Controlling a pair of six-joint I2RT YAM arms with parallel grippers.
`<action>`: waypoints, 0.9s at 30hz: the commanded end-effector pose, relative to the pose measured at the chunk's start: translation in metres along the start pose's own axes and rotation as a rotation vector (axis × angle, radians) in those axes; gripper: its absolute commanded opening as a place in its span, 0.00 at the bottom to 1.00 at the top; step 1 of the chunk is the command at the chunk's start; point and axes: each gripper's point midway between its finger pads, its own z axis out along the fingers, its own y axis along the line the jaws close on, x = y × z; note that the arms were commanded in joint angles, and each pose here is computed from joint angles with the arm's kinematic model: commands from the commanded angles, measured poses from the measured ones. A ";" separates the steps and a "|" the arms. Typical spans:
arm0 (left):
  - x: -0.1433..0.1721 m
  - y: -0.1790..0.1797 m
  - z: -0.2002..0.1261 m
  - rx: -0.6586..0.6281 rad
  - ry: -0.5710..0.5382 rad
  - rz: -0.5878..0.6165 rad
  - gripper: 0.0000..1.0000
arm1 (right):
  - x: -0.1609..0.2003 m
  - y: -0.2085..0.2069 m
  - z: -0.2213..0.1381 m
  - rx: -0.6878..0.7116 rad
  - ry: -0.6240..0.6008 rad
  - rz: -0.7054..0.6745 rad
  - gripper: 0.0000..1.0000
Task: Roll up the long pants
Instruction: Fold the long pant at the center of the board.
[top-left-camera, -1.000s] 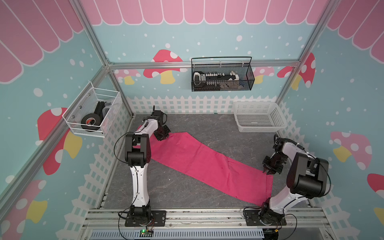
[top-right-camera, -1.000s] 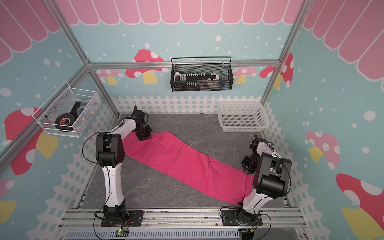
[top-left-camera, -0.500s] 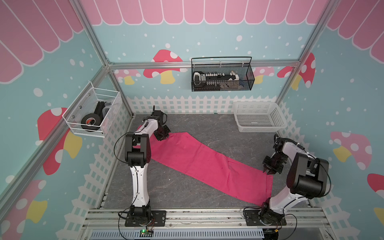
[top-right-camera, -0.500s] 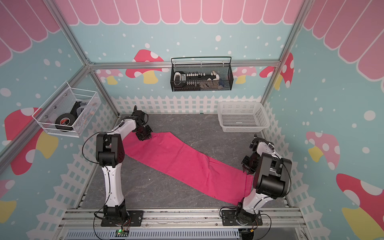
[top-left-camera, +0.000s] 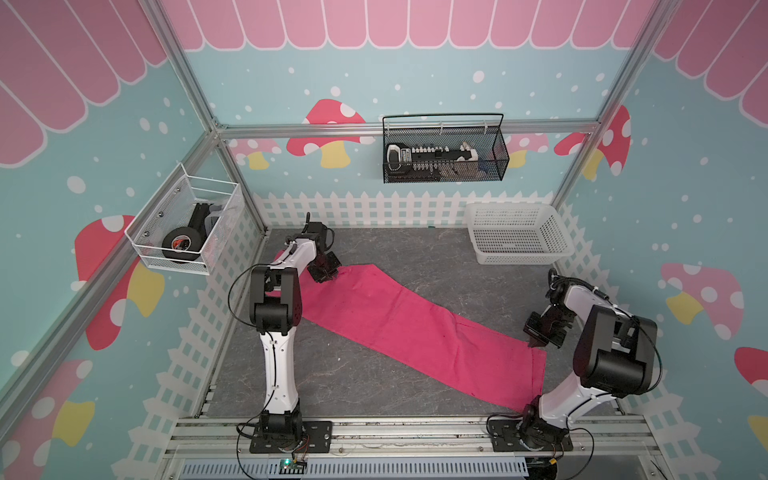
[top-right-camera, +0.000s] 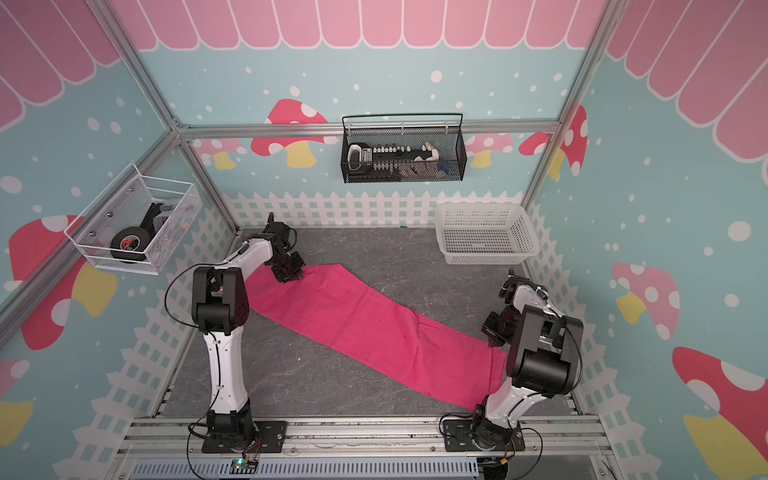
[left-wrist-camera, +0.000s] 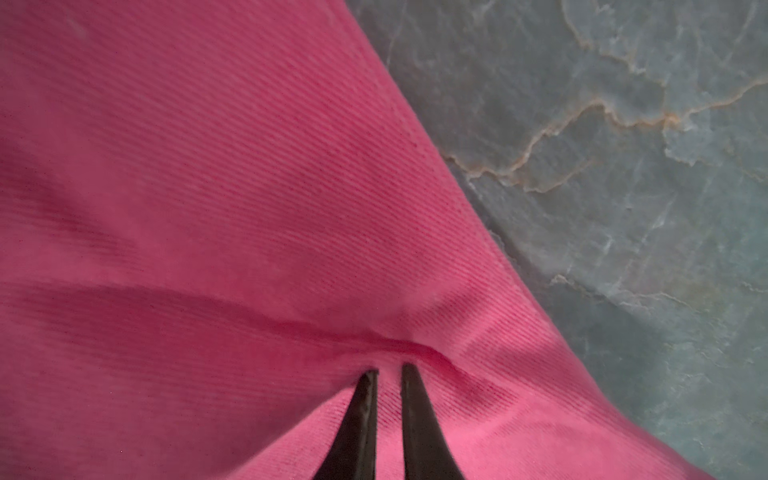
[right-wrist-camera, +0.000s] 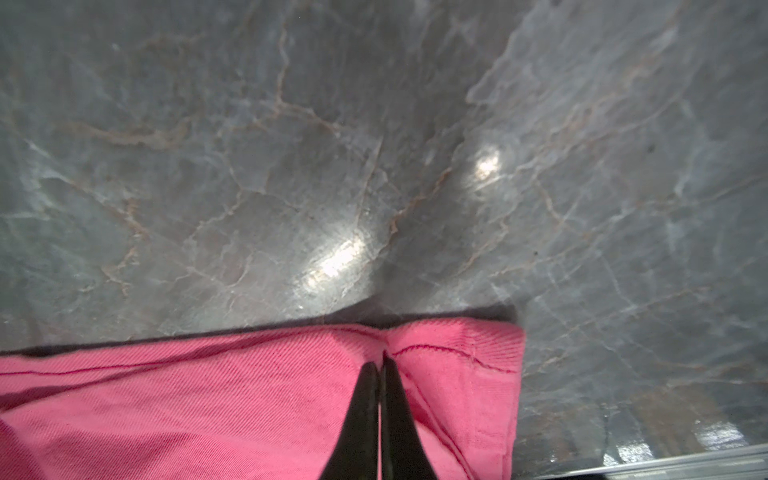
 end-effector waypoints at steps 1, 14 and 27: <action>-0.005 0.005 -0.001 -0.018 -0.015 0.005 0.15 | 0.008 -0.004 0.001 0.018 0.021 0.011 0.00; -0.019 -0.004 0.012 -0.003 -0.025 0.000 0.14 | 0.029 -0.051 -0.028 0.262 0.009 0.036 0.00; -0.019 -0.008 0.008 0.017 -0.021 -0.010 0.14 | 0.015 -0.060 -0.018 0.343 0.016 0.068 0.11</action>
